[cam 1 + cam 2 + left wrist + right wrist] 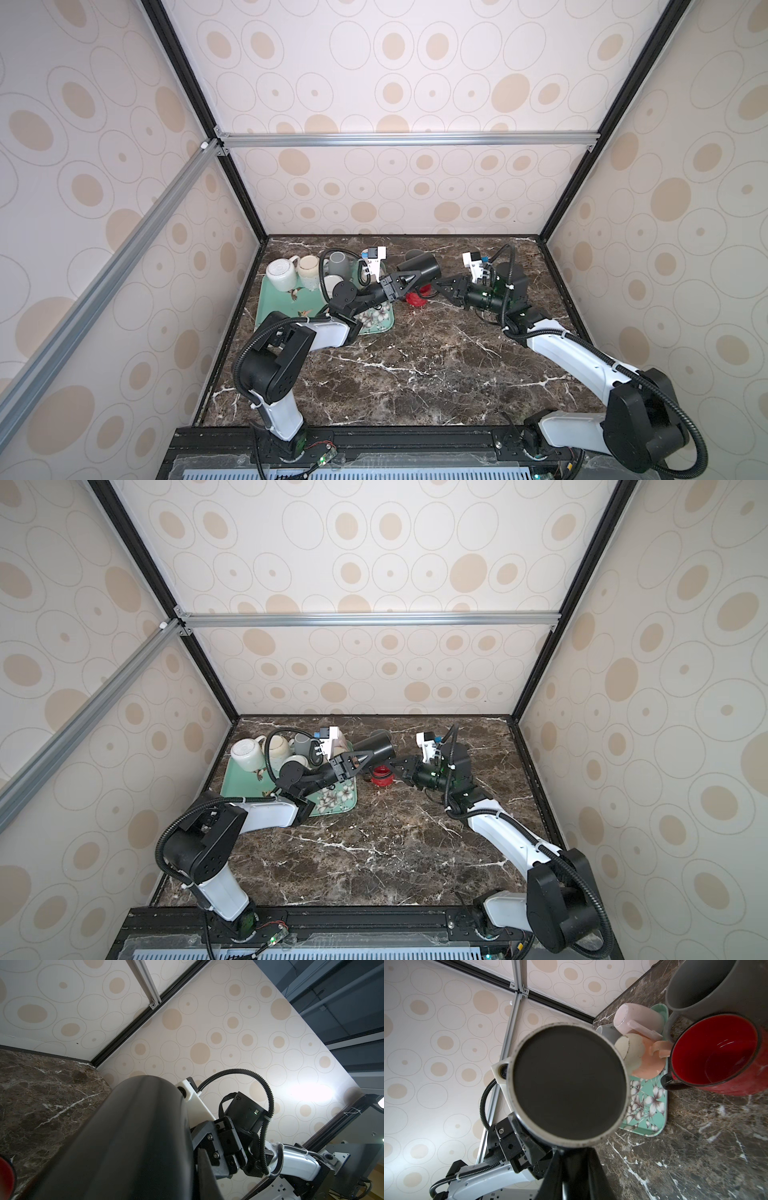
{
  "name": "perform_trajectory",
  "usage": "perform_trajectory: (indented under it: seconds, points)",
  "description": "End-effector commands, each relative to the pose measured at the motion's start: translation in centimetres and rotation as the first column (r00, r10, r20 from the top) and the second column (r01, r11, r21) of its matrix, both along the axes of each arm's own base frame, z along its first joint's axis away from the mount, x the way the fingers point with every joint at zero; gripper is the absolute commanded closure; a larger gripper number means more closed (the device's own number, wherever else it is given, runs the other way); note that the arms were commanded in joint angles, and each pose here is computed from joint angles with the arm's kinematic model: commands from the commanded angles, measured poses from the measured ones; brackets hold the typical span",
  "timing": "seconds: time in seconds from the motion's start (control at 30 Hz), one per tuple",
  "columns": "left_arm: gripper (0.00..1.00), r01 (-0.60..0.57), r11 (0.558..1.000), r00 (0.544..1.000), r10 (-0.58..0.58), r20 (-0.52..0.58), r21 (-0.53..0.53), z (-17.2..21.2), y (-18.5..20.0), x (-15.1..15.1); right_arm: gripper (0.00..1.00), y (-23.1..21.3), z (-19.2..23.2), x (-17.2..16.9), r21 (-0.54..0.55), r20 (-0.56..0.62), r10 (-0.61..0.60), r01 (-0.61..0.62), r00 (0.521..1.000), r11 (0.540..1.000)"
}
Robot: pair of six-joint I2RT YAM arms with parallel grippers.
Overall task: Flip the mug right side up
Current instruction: 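Close the left gripper on the black mug's body while the right gripper holds it, then carry the black mug with the left gripper while the right gripper opens and withdraws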
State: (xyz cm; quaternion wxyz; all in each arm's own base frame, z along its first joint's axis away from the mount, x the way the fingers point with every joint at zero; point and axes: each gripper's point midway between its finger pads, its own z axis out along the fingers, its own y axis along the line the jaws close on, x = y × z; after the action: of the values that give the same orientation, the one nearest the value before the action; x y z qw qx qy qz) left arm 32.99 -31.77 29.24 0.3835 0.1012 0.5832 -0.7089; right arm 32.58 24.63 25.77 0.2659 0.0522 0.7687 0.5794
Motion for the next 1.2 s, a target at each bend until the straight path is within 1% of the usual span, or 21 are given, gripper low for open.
perform_trajectory:
  seconds: [0.0, 0.17, 0.2, 0.3, 0.43, 0.5, 0.6, 0.7, 0.77, 0.83, 0.87, 0.93, 1.0, 1.1, 1.17]
  points:
    - [1.0, 0.122, 0.989, 0.974, -0.102, 0.202, -0.088, 6.1, -0.4, -4.4, 1.0, 0.5, 0.7, 0.6, 0.016, 0.034, 0.0, -0.001, 0.999, 1.0]
    - [1.0, 0.118, 0.991, 0.973, -0.101, 0.207, -0.069, 6.2, -0.3, -4.8, 1.0, 0.4, 0.7, 0.8, 0.01, 0.035, -0.014, 0.014, 0.999, 1.0]
    - [1.0, 0.117, 0.991, 0.972, -0.102, 0.213, -0.061, 6.3, -0.3, -4.9, 0.96, 0.2, 0.4, 0.7, 0.002, 0.027, -0.023, 0.023, 0.999, 1.0]
    - [1.0, 0.097, 0.995, 0.969, -0.089, 0.229, -0.025, 6.3, -0.3, -5.0, 0.8, -0.2, -0.2, 0.5, -0.022, 0.008, -0.042, 0.042, 0.999, 0.999]
    - [1.0, 0.045, 0.997, 0.966, -0.059, 0.253, 0.064, 5.8, -0.4, -4.7, 0.63, -0.7, 0.0, 0.1, -0.054, 0.008, -0.057, 0.058, 0.998, 0.997]
    - [1.0, 0.014, 0.993, 0.961, -0.045, 0.274, 0.114, 5.7, -0.4, -4.7, 0.58, -1.1, 0.2, -0.2, -0.075, 0.017, -0.068, 0.069, 0.998, 0.995]
    - [1.0, -0.048, 0.976, 0.946, -0.023, 0.324, 0.21, 5.5, -0.3, -4.4, 0.54, -1.8, 0.6, -0.7, -0.119, 0.045, -0.087, 0.092, 0.995, 0.989]
    - [1.0, -0.139, 0.931, 0.919, -0.005, 0.394, 0.337, 5.3, 0.1, -4.0, 0.52, -2.8, 0.7, -1.0, -0.173, 0.078, -0.116, 0.128, 0.99, 0.976]
    - [1.0, -0.202, 0.887, 0.895, -0.005, 0.447, 0.415, 5.1, 0.6, -3.8, 0.51, -3.4, 0.9, -1.1, -0.212, 0.102, -0.133, 0.152, 0.986, 0.965]
    - [1.0, -0.264, 0.832, 0.867, -0.017, 0.498, 0.488, 4.8, 1.3, -3.7, 0.51, -4.3, 1.0, -1.2, -0.273, 0.124, -0.154, 0.182, 0.98, 0.945]
    - [1.0, -0.282, 0.811, 0.856, -0.029, 0.517, 0.513, 4.7, 1.6, -3.8, 0.51, -4.8, 0.9, -1.3, -0.305, 0.126, -0.164, 0.196, 0.978, 0.932]
    - [1.0, -0.318, 0.77, 0.824, -0.064, 0.563, 0.553, 4.6, 2.1, -4.1, 0.5, -6.1, 0.8, -1.3, -0.385, 0.133, -0.197, 0.234, 0.971, 0.893]
    - [0.98, -0.33, 0.746, 0.794, -0.113, 0.598, 0.579, 4.7, 2.4, -4.7, 0.5, -7.2, 0.6, -1.4, -0.444, 0.146, -0.221, 0.264, 0.964, 0.856]
    - [0.97, -0.354, 0.705, 0.751, -0.177, 0.636, 0.615, 4.5, 2.9, -5.4, 0.5, -8.5, 0.5, -1.7, -0.487, 0.173, -0.253, 0.306, 0.952, 0.818]
    - [0.97, -0.39, 0.671, 0.726, -0.198, 0.659, 0.631, 4.4, 3.5, -5.5, 0.5, -9.1, 0.4, -1.8, -0.498, 0.186, -0.267, 0.325, 0.946, 0.804]
